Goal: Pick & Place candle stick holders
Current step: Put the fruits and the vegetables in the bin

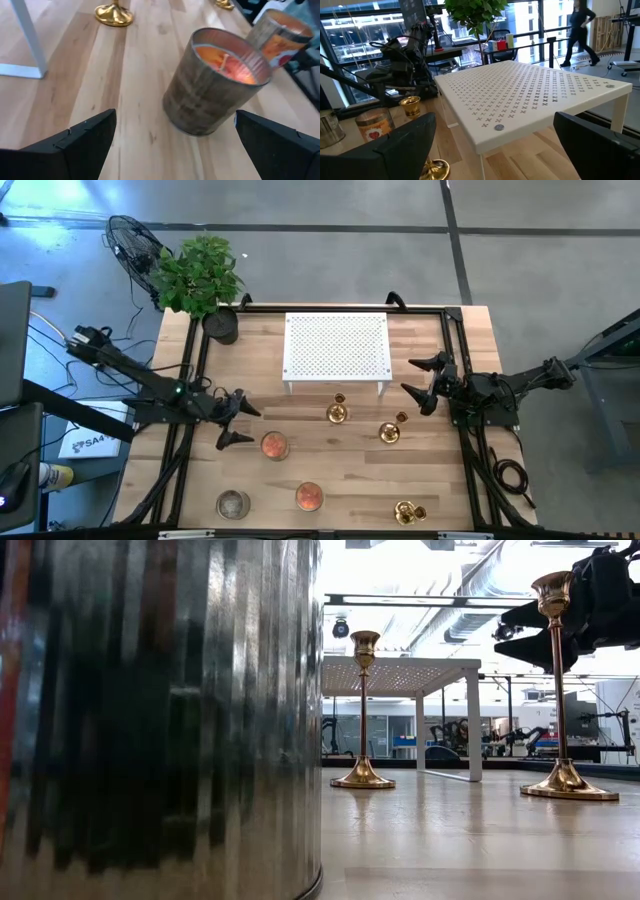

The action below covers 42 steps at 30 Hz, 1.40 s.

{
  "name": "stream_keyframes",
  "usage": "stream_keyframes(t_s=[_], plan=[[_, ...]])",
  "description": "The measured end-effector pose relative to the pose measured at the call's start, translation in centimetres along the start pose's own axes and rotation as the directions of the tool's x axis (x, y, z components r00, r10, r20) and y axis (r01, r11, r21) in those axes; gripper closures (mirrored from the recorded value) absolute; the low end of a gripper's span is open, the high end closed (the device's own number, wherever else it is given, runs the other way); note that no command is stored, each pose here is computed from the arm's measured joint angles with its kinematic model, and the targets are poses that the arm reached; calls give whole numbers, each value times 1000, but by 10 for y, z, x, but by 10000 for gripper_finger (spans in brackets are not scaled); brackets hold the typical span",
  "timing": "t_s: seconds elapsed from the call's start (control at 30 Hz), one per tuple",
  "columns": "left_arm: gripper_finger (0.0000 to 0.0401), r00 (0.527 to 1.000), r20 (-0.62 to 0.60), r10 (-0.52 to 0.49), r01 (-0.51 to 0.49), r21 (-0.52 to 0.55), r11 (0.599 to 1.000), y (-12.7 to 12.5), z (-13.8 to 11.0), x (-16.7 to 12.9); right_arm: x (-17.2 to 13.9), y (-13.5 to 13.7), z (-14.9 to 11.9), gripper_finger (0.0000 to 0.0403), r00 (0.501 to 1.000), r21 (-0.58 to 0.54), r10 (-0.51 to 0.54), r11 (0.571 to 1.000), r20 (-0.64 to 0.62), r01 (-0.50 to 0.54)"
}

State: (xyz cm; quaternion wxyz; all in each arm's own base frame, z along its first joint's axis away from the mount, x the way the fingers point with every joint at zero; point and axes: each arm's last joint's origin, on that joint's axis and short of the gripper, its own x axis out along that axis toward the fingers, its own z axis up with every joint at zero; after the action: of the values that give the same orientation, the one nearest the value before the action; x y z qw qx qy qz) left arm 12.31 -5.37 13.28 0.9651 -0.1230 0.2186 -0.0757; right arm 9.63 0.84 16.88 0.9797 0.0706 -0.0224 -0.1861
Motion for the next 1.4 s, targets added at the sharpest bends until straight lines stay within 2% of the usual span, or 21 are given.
stream_keyframes(t_s=[0.2, 0.37, 0.57, 0.77, 1.2, 1.4], plan=[[2, 999, 26, -37, 35, 48, 998, -10, -1, 3, 0, 0, 0, 4, 1000, 23, 5, 1000, -1, -5], [2, 999, -16, -46, 47, 73, 996, -15, -7, 6, 0, 0, 0, 6, 1000, 25, 12, 1000, -2, -12], [2, 999, 0, -45, 45, 78, 996, -19, -8, 10, 0, 0, 0, 5, 1000, 26, 12, 1000, -2, -12], [2, 999, -37, -28, 31, 73, 997, -18, -13, 16, 0, 0, 0, 4, 1000, 27, 12, 1000, -1, -12], [2, 999, -14, -51, 52, 62, 997, -23, -17, 26, 0, 0, 0, 5, 1000, 51, 11, 999, 0, -11], [2, 997, 34, -73, 71, 72, 995, -26, -13, 30, 0, 1, 0, 4, 1000, 52, 20, 998, -2, -19]])
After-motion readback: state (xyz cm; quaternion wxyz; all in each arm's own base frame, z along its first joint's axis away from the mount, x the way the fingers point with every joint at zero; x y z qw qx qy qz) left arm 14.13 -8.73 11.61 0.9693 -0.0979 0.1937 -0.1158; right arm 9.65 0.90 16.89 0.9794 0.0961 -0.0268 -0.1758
